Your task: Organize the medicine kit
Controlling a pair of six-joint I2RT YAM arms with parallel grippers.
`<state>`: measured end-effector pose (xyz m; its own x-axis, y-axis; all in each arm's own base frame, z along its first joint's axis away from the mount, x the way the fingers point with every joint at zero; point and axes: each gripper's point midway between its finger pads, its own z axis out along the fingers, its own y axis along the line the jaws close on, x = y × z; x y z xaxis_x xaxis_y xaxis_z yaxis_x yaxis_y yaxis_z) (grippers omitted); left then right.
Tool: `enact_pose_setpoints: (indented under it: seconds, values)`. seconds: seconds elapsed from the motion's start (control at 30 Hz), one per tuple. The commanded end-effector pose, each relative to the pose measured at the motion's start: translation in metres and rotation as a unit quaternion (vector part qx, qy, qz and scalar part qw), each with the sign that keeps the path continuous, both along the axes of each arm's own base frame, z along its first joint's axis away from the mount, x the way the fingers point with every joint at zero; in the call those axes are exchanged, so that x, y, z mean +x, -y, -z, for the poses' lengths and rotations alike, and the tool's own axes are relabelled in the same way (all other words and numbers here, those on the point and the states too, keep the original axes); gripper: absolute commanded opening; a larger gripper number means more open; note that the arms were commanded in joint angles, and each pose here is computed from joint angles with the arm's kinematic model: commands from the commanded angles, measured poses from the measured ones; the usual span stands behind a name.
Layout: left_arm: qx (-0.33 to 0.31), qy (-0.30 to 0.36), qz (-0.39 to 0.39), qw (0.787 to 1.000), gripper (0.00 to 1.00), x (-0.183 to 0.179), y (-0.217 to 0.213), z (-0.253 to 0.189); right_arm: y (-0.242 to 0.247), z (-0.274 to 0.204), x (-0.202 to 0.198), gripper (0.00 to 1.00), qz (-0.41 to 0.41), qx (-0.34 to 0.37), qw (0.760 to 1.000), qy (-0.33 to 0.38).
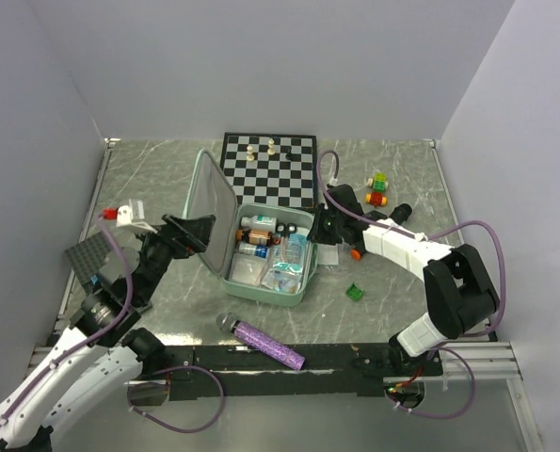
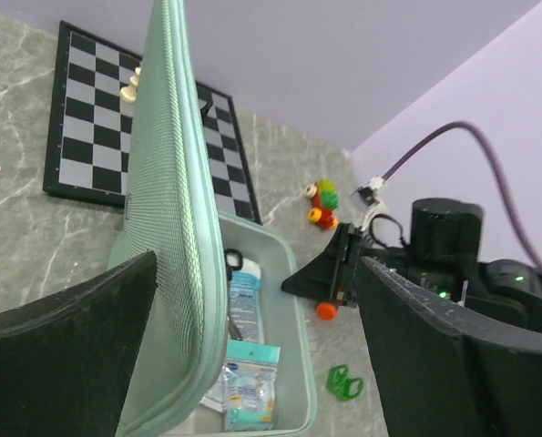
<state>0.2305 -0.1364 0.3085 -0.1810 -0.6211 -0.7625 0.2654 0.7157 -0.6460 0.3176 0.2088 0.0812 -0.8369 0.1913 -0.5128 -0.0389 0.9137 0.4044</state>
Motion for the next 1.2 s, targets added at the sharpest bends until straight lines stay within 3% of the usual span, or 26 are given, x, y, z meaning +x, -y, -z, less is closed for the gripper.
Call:
enact_pose_setpoints:
  seconds: [0.0, 0.1, 0.2, 0.37, 0.53, 0.83, 0.97, 1.17]
  values:
    - [0.050, -0.020, 0.025, 0.998, 0.90, 0.008, 0.014, -0.003, 0.006, -0.002, -0.022, 0.27, -0.033, -0.017, 0.999, -0.013]
    - [0.058, -0.030, 0.022, 0.998, 0.79, 0.013, 0.015, 0.003, 0.010, -0.007, -0.024, 0.31, -0.036, -0.029, 0.999, -0.009]
    - [0.060, -0.030, 0.007, 0.998, 0.61, 0.014, 0.007, 0.004, 0.015, -0.019, -0.028, 0.43, -0.033, -0.033, 0.999, 0.002]
    - [0.081, -0.039, -0.005, 0.996, 0.49, 0.017, 0.001, 0.007, 0.023, -0.046, -0.032, 0.56, -0.025, -0.031, 0.999, 0.031]
    - [0.091, -0.027, -0.029, 0.995, 0.44, 0.013, -0.013, -0.002, 0.046, -0.062, -0.038, 0.61, 0.006, -0.046, 0.997, 0.058]
    - [0.112, -0.011, -0.057, 0.992, 0.22, 0.007, -0.031, -0.001, 0.070, -0.012, -0.041, 0.61, 0.062, -0.048, 0.997, 0.004]
    - [0.121, -0.023, -0.046, 0.991, 0.19, 0.010, -0.025, 0.009, 0.076, 0.011, -0.039, 0.61, 0.073, -0.065, 0.995, -0.027]
    - [0.121, -0.028, -0.031, 0.992, 0.27, 0.014, -0.015, 0.015, 0.079, 0.040, -0.040, 0.61, 0.073, -0.088, 0.991, -0.071]
